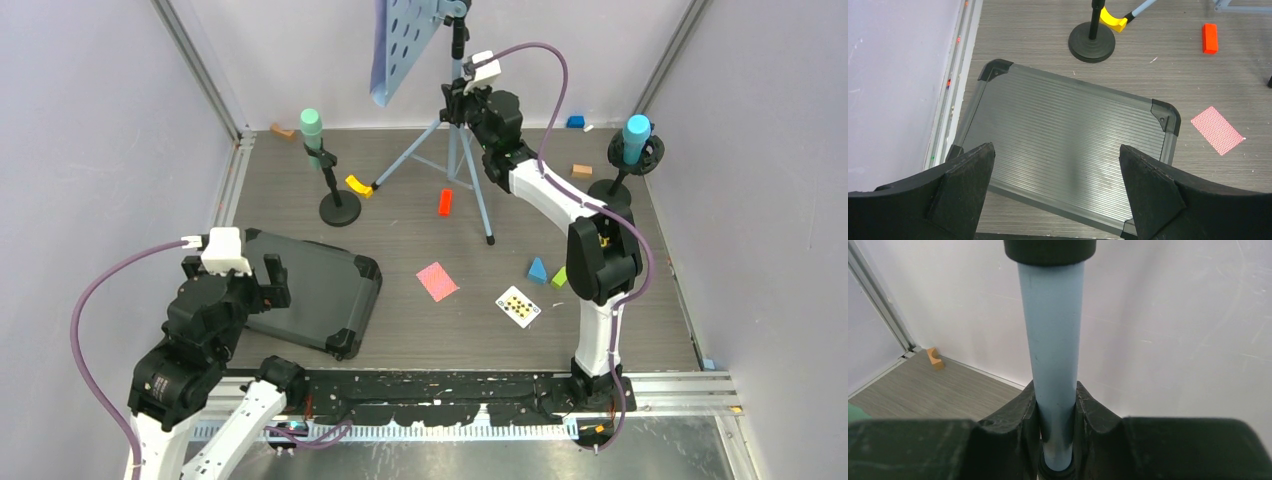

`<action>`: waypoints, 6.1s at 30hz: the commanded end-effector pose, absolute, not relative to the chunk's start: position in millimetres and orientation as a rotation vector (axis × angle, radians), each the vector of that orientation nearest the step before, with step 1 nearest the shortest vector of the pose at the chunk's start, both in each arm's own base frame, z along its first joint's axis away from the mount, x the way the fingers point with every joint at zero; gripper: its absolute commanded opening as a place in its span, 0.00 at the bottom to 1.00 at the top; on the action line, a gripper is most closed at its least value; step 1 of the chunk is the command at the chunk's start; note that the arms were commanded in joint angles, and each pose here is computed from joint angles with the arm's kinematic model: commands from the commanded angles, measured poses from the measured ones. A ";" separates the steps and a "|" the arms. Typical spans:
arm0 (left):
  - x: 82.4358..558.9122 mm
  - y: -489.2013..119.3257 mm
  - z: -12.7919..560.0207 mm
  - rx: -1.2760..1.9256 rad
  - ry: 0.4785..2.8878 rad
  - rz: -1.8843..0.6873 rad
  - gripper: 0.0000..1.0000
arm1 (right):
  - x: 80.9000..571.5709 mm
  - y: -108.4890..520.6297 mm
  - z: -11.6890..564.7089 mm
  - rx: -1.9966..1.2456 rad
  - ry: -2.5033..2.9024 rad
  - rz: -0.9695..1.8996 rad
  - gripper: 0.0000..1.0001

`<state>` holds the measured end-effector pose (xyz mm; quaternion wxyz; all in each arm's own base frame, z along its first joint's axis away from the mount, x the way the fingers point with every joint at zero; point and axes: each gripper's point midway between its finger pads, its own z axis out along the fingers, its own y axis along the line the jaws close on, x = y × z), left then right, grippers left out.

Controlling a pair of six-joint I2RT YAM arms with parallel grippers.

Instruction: Pack up the instrument practice props

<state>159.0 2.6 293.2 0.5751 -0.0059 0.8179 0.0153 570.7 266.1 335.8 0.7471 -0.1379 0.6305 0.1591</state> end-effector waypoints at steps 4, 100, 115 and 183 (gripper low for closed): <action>168.0 -0.1 301.3 -0.017 1.877 0.032 0.98 | 549.5 267.3 357.4 -0.368 1.307 0.357 0.05; 173.8 -119.5 328.2 0.172 1.884 -0.665 0.95 | 235.8 113.4 367.3 0.142 1.405 0.711 0.84; 167.7 -116.3 314.9 0.168 1.910 -0.657 0.95 | 239.3 126.0 328.0 0.208 1.567 0.603 0.88; 157.5 -97.3 281.1 0.233 2.004 -0.516 0.96 | 259.7 172.4 212.6 0.095 1.762 0.099 0.37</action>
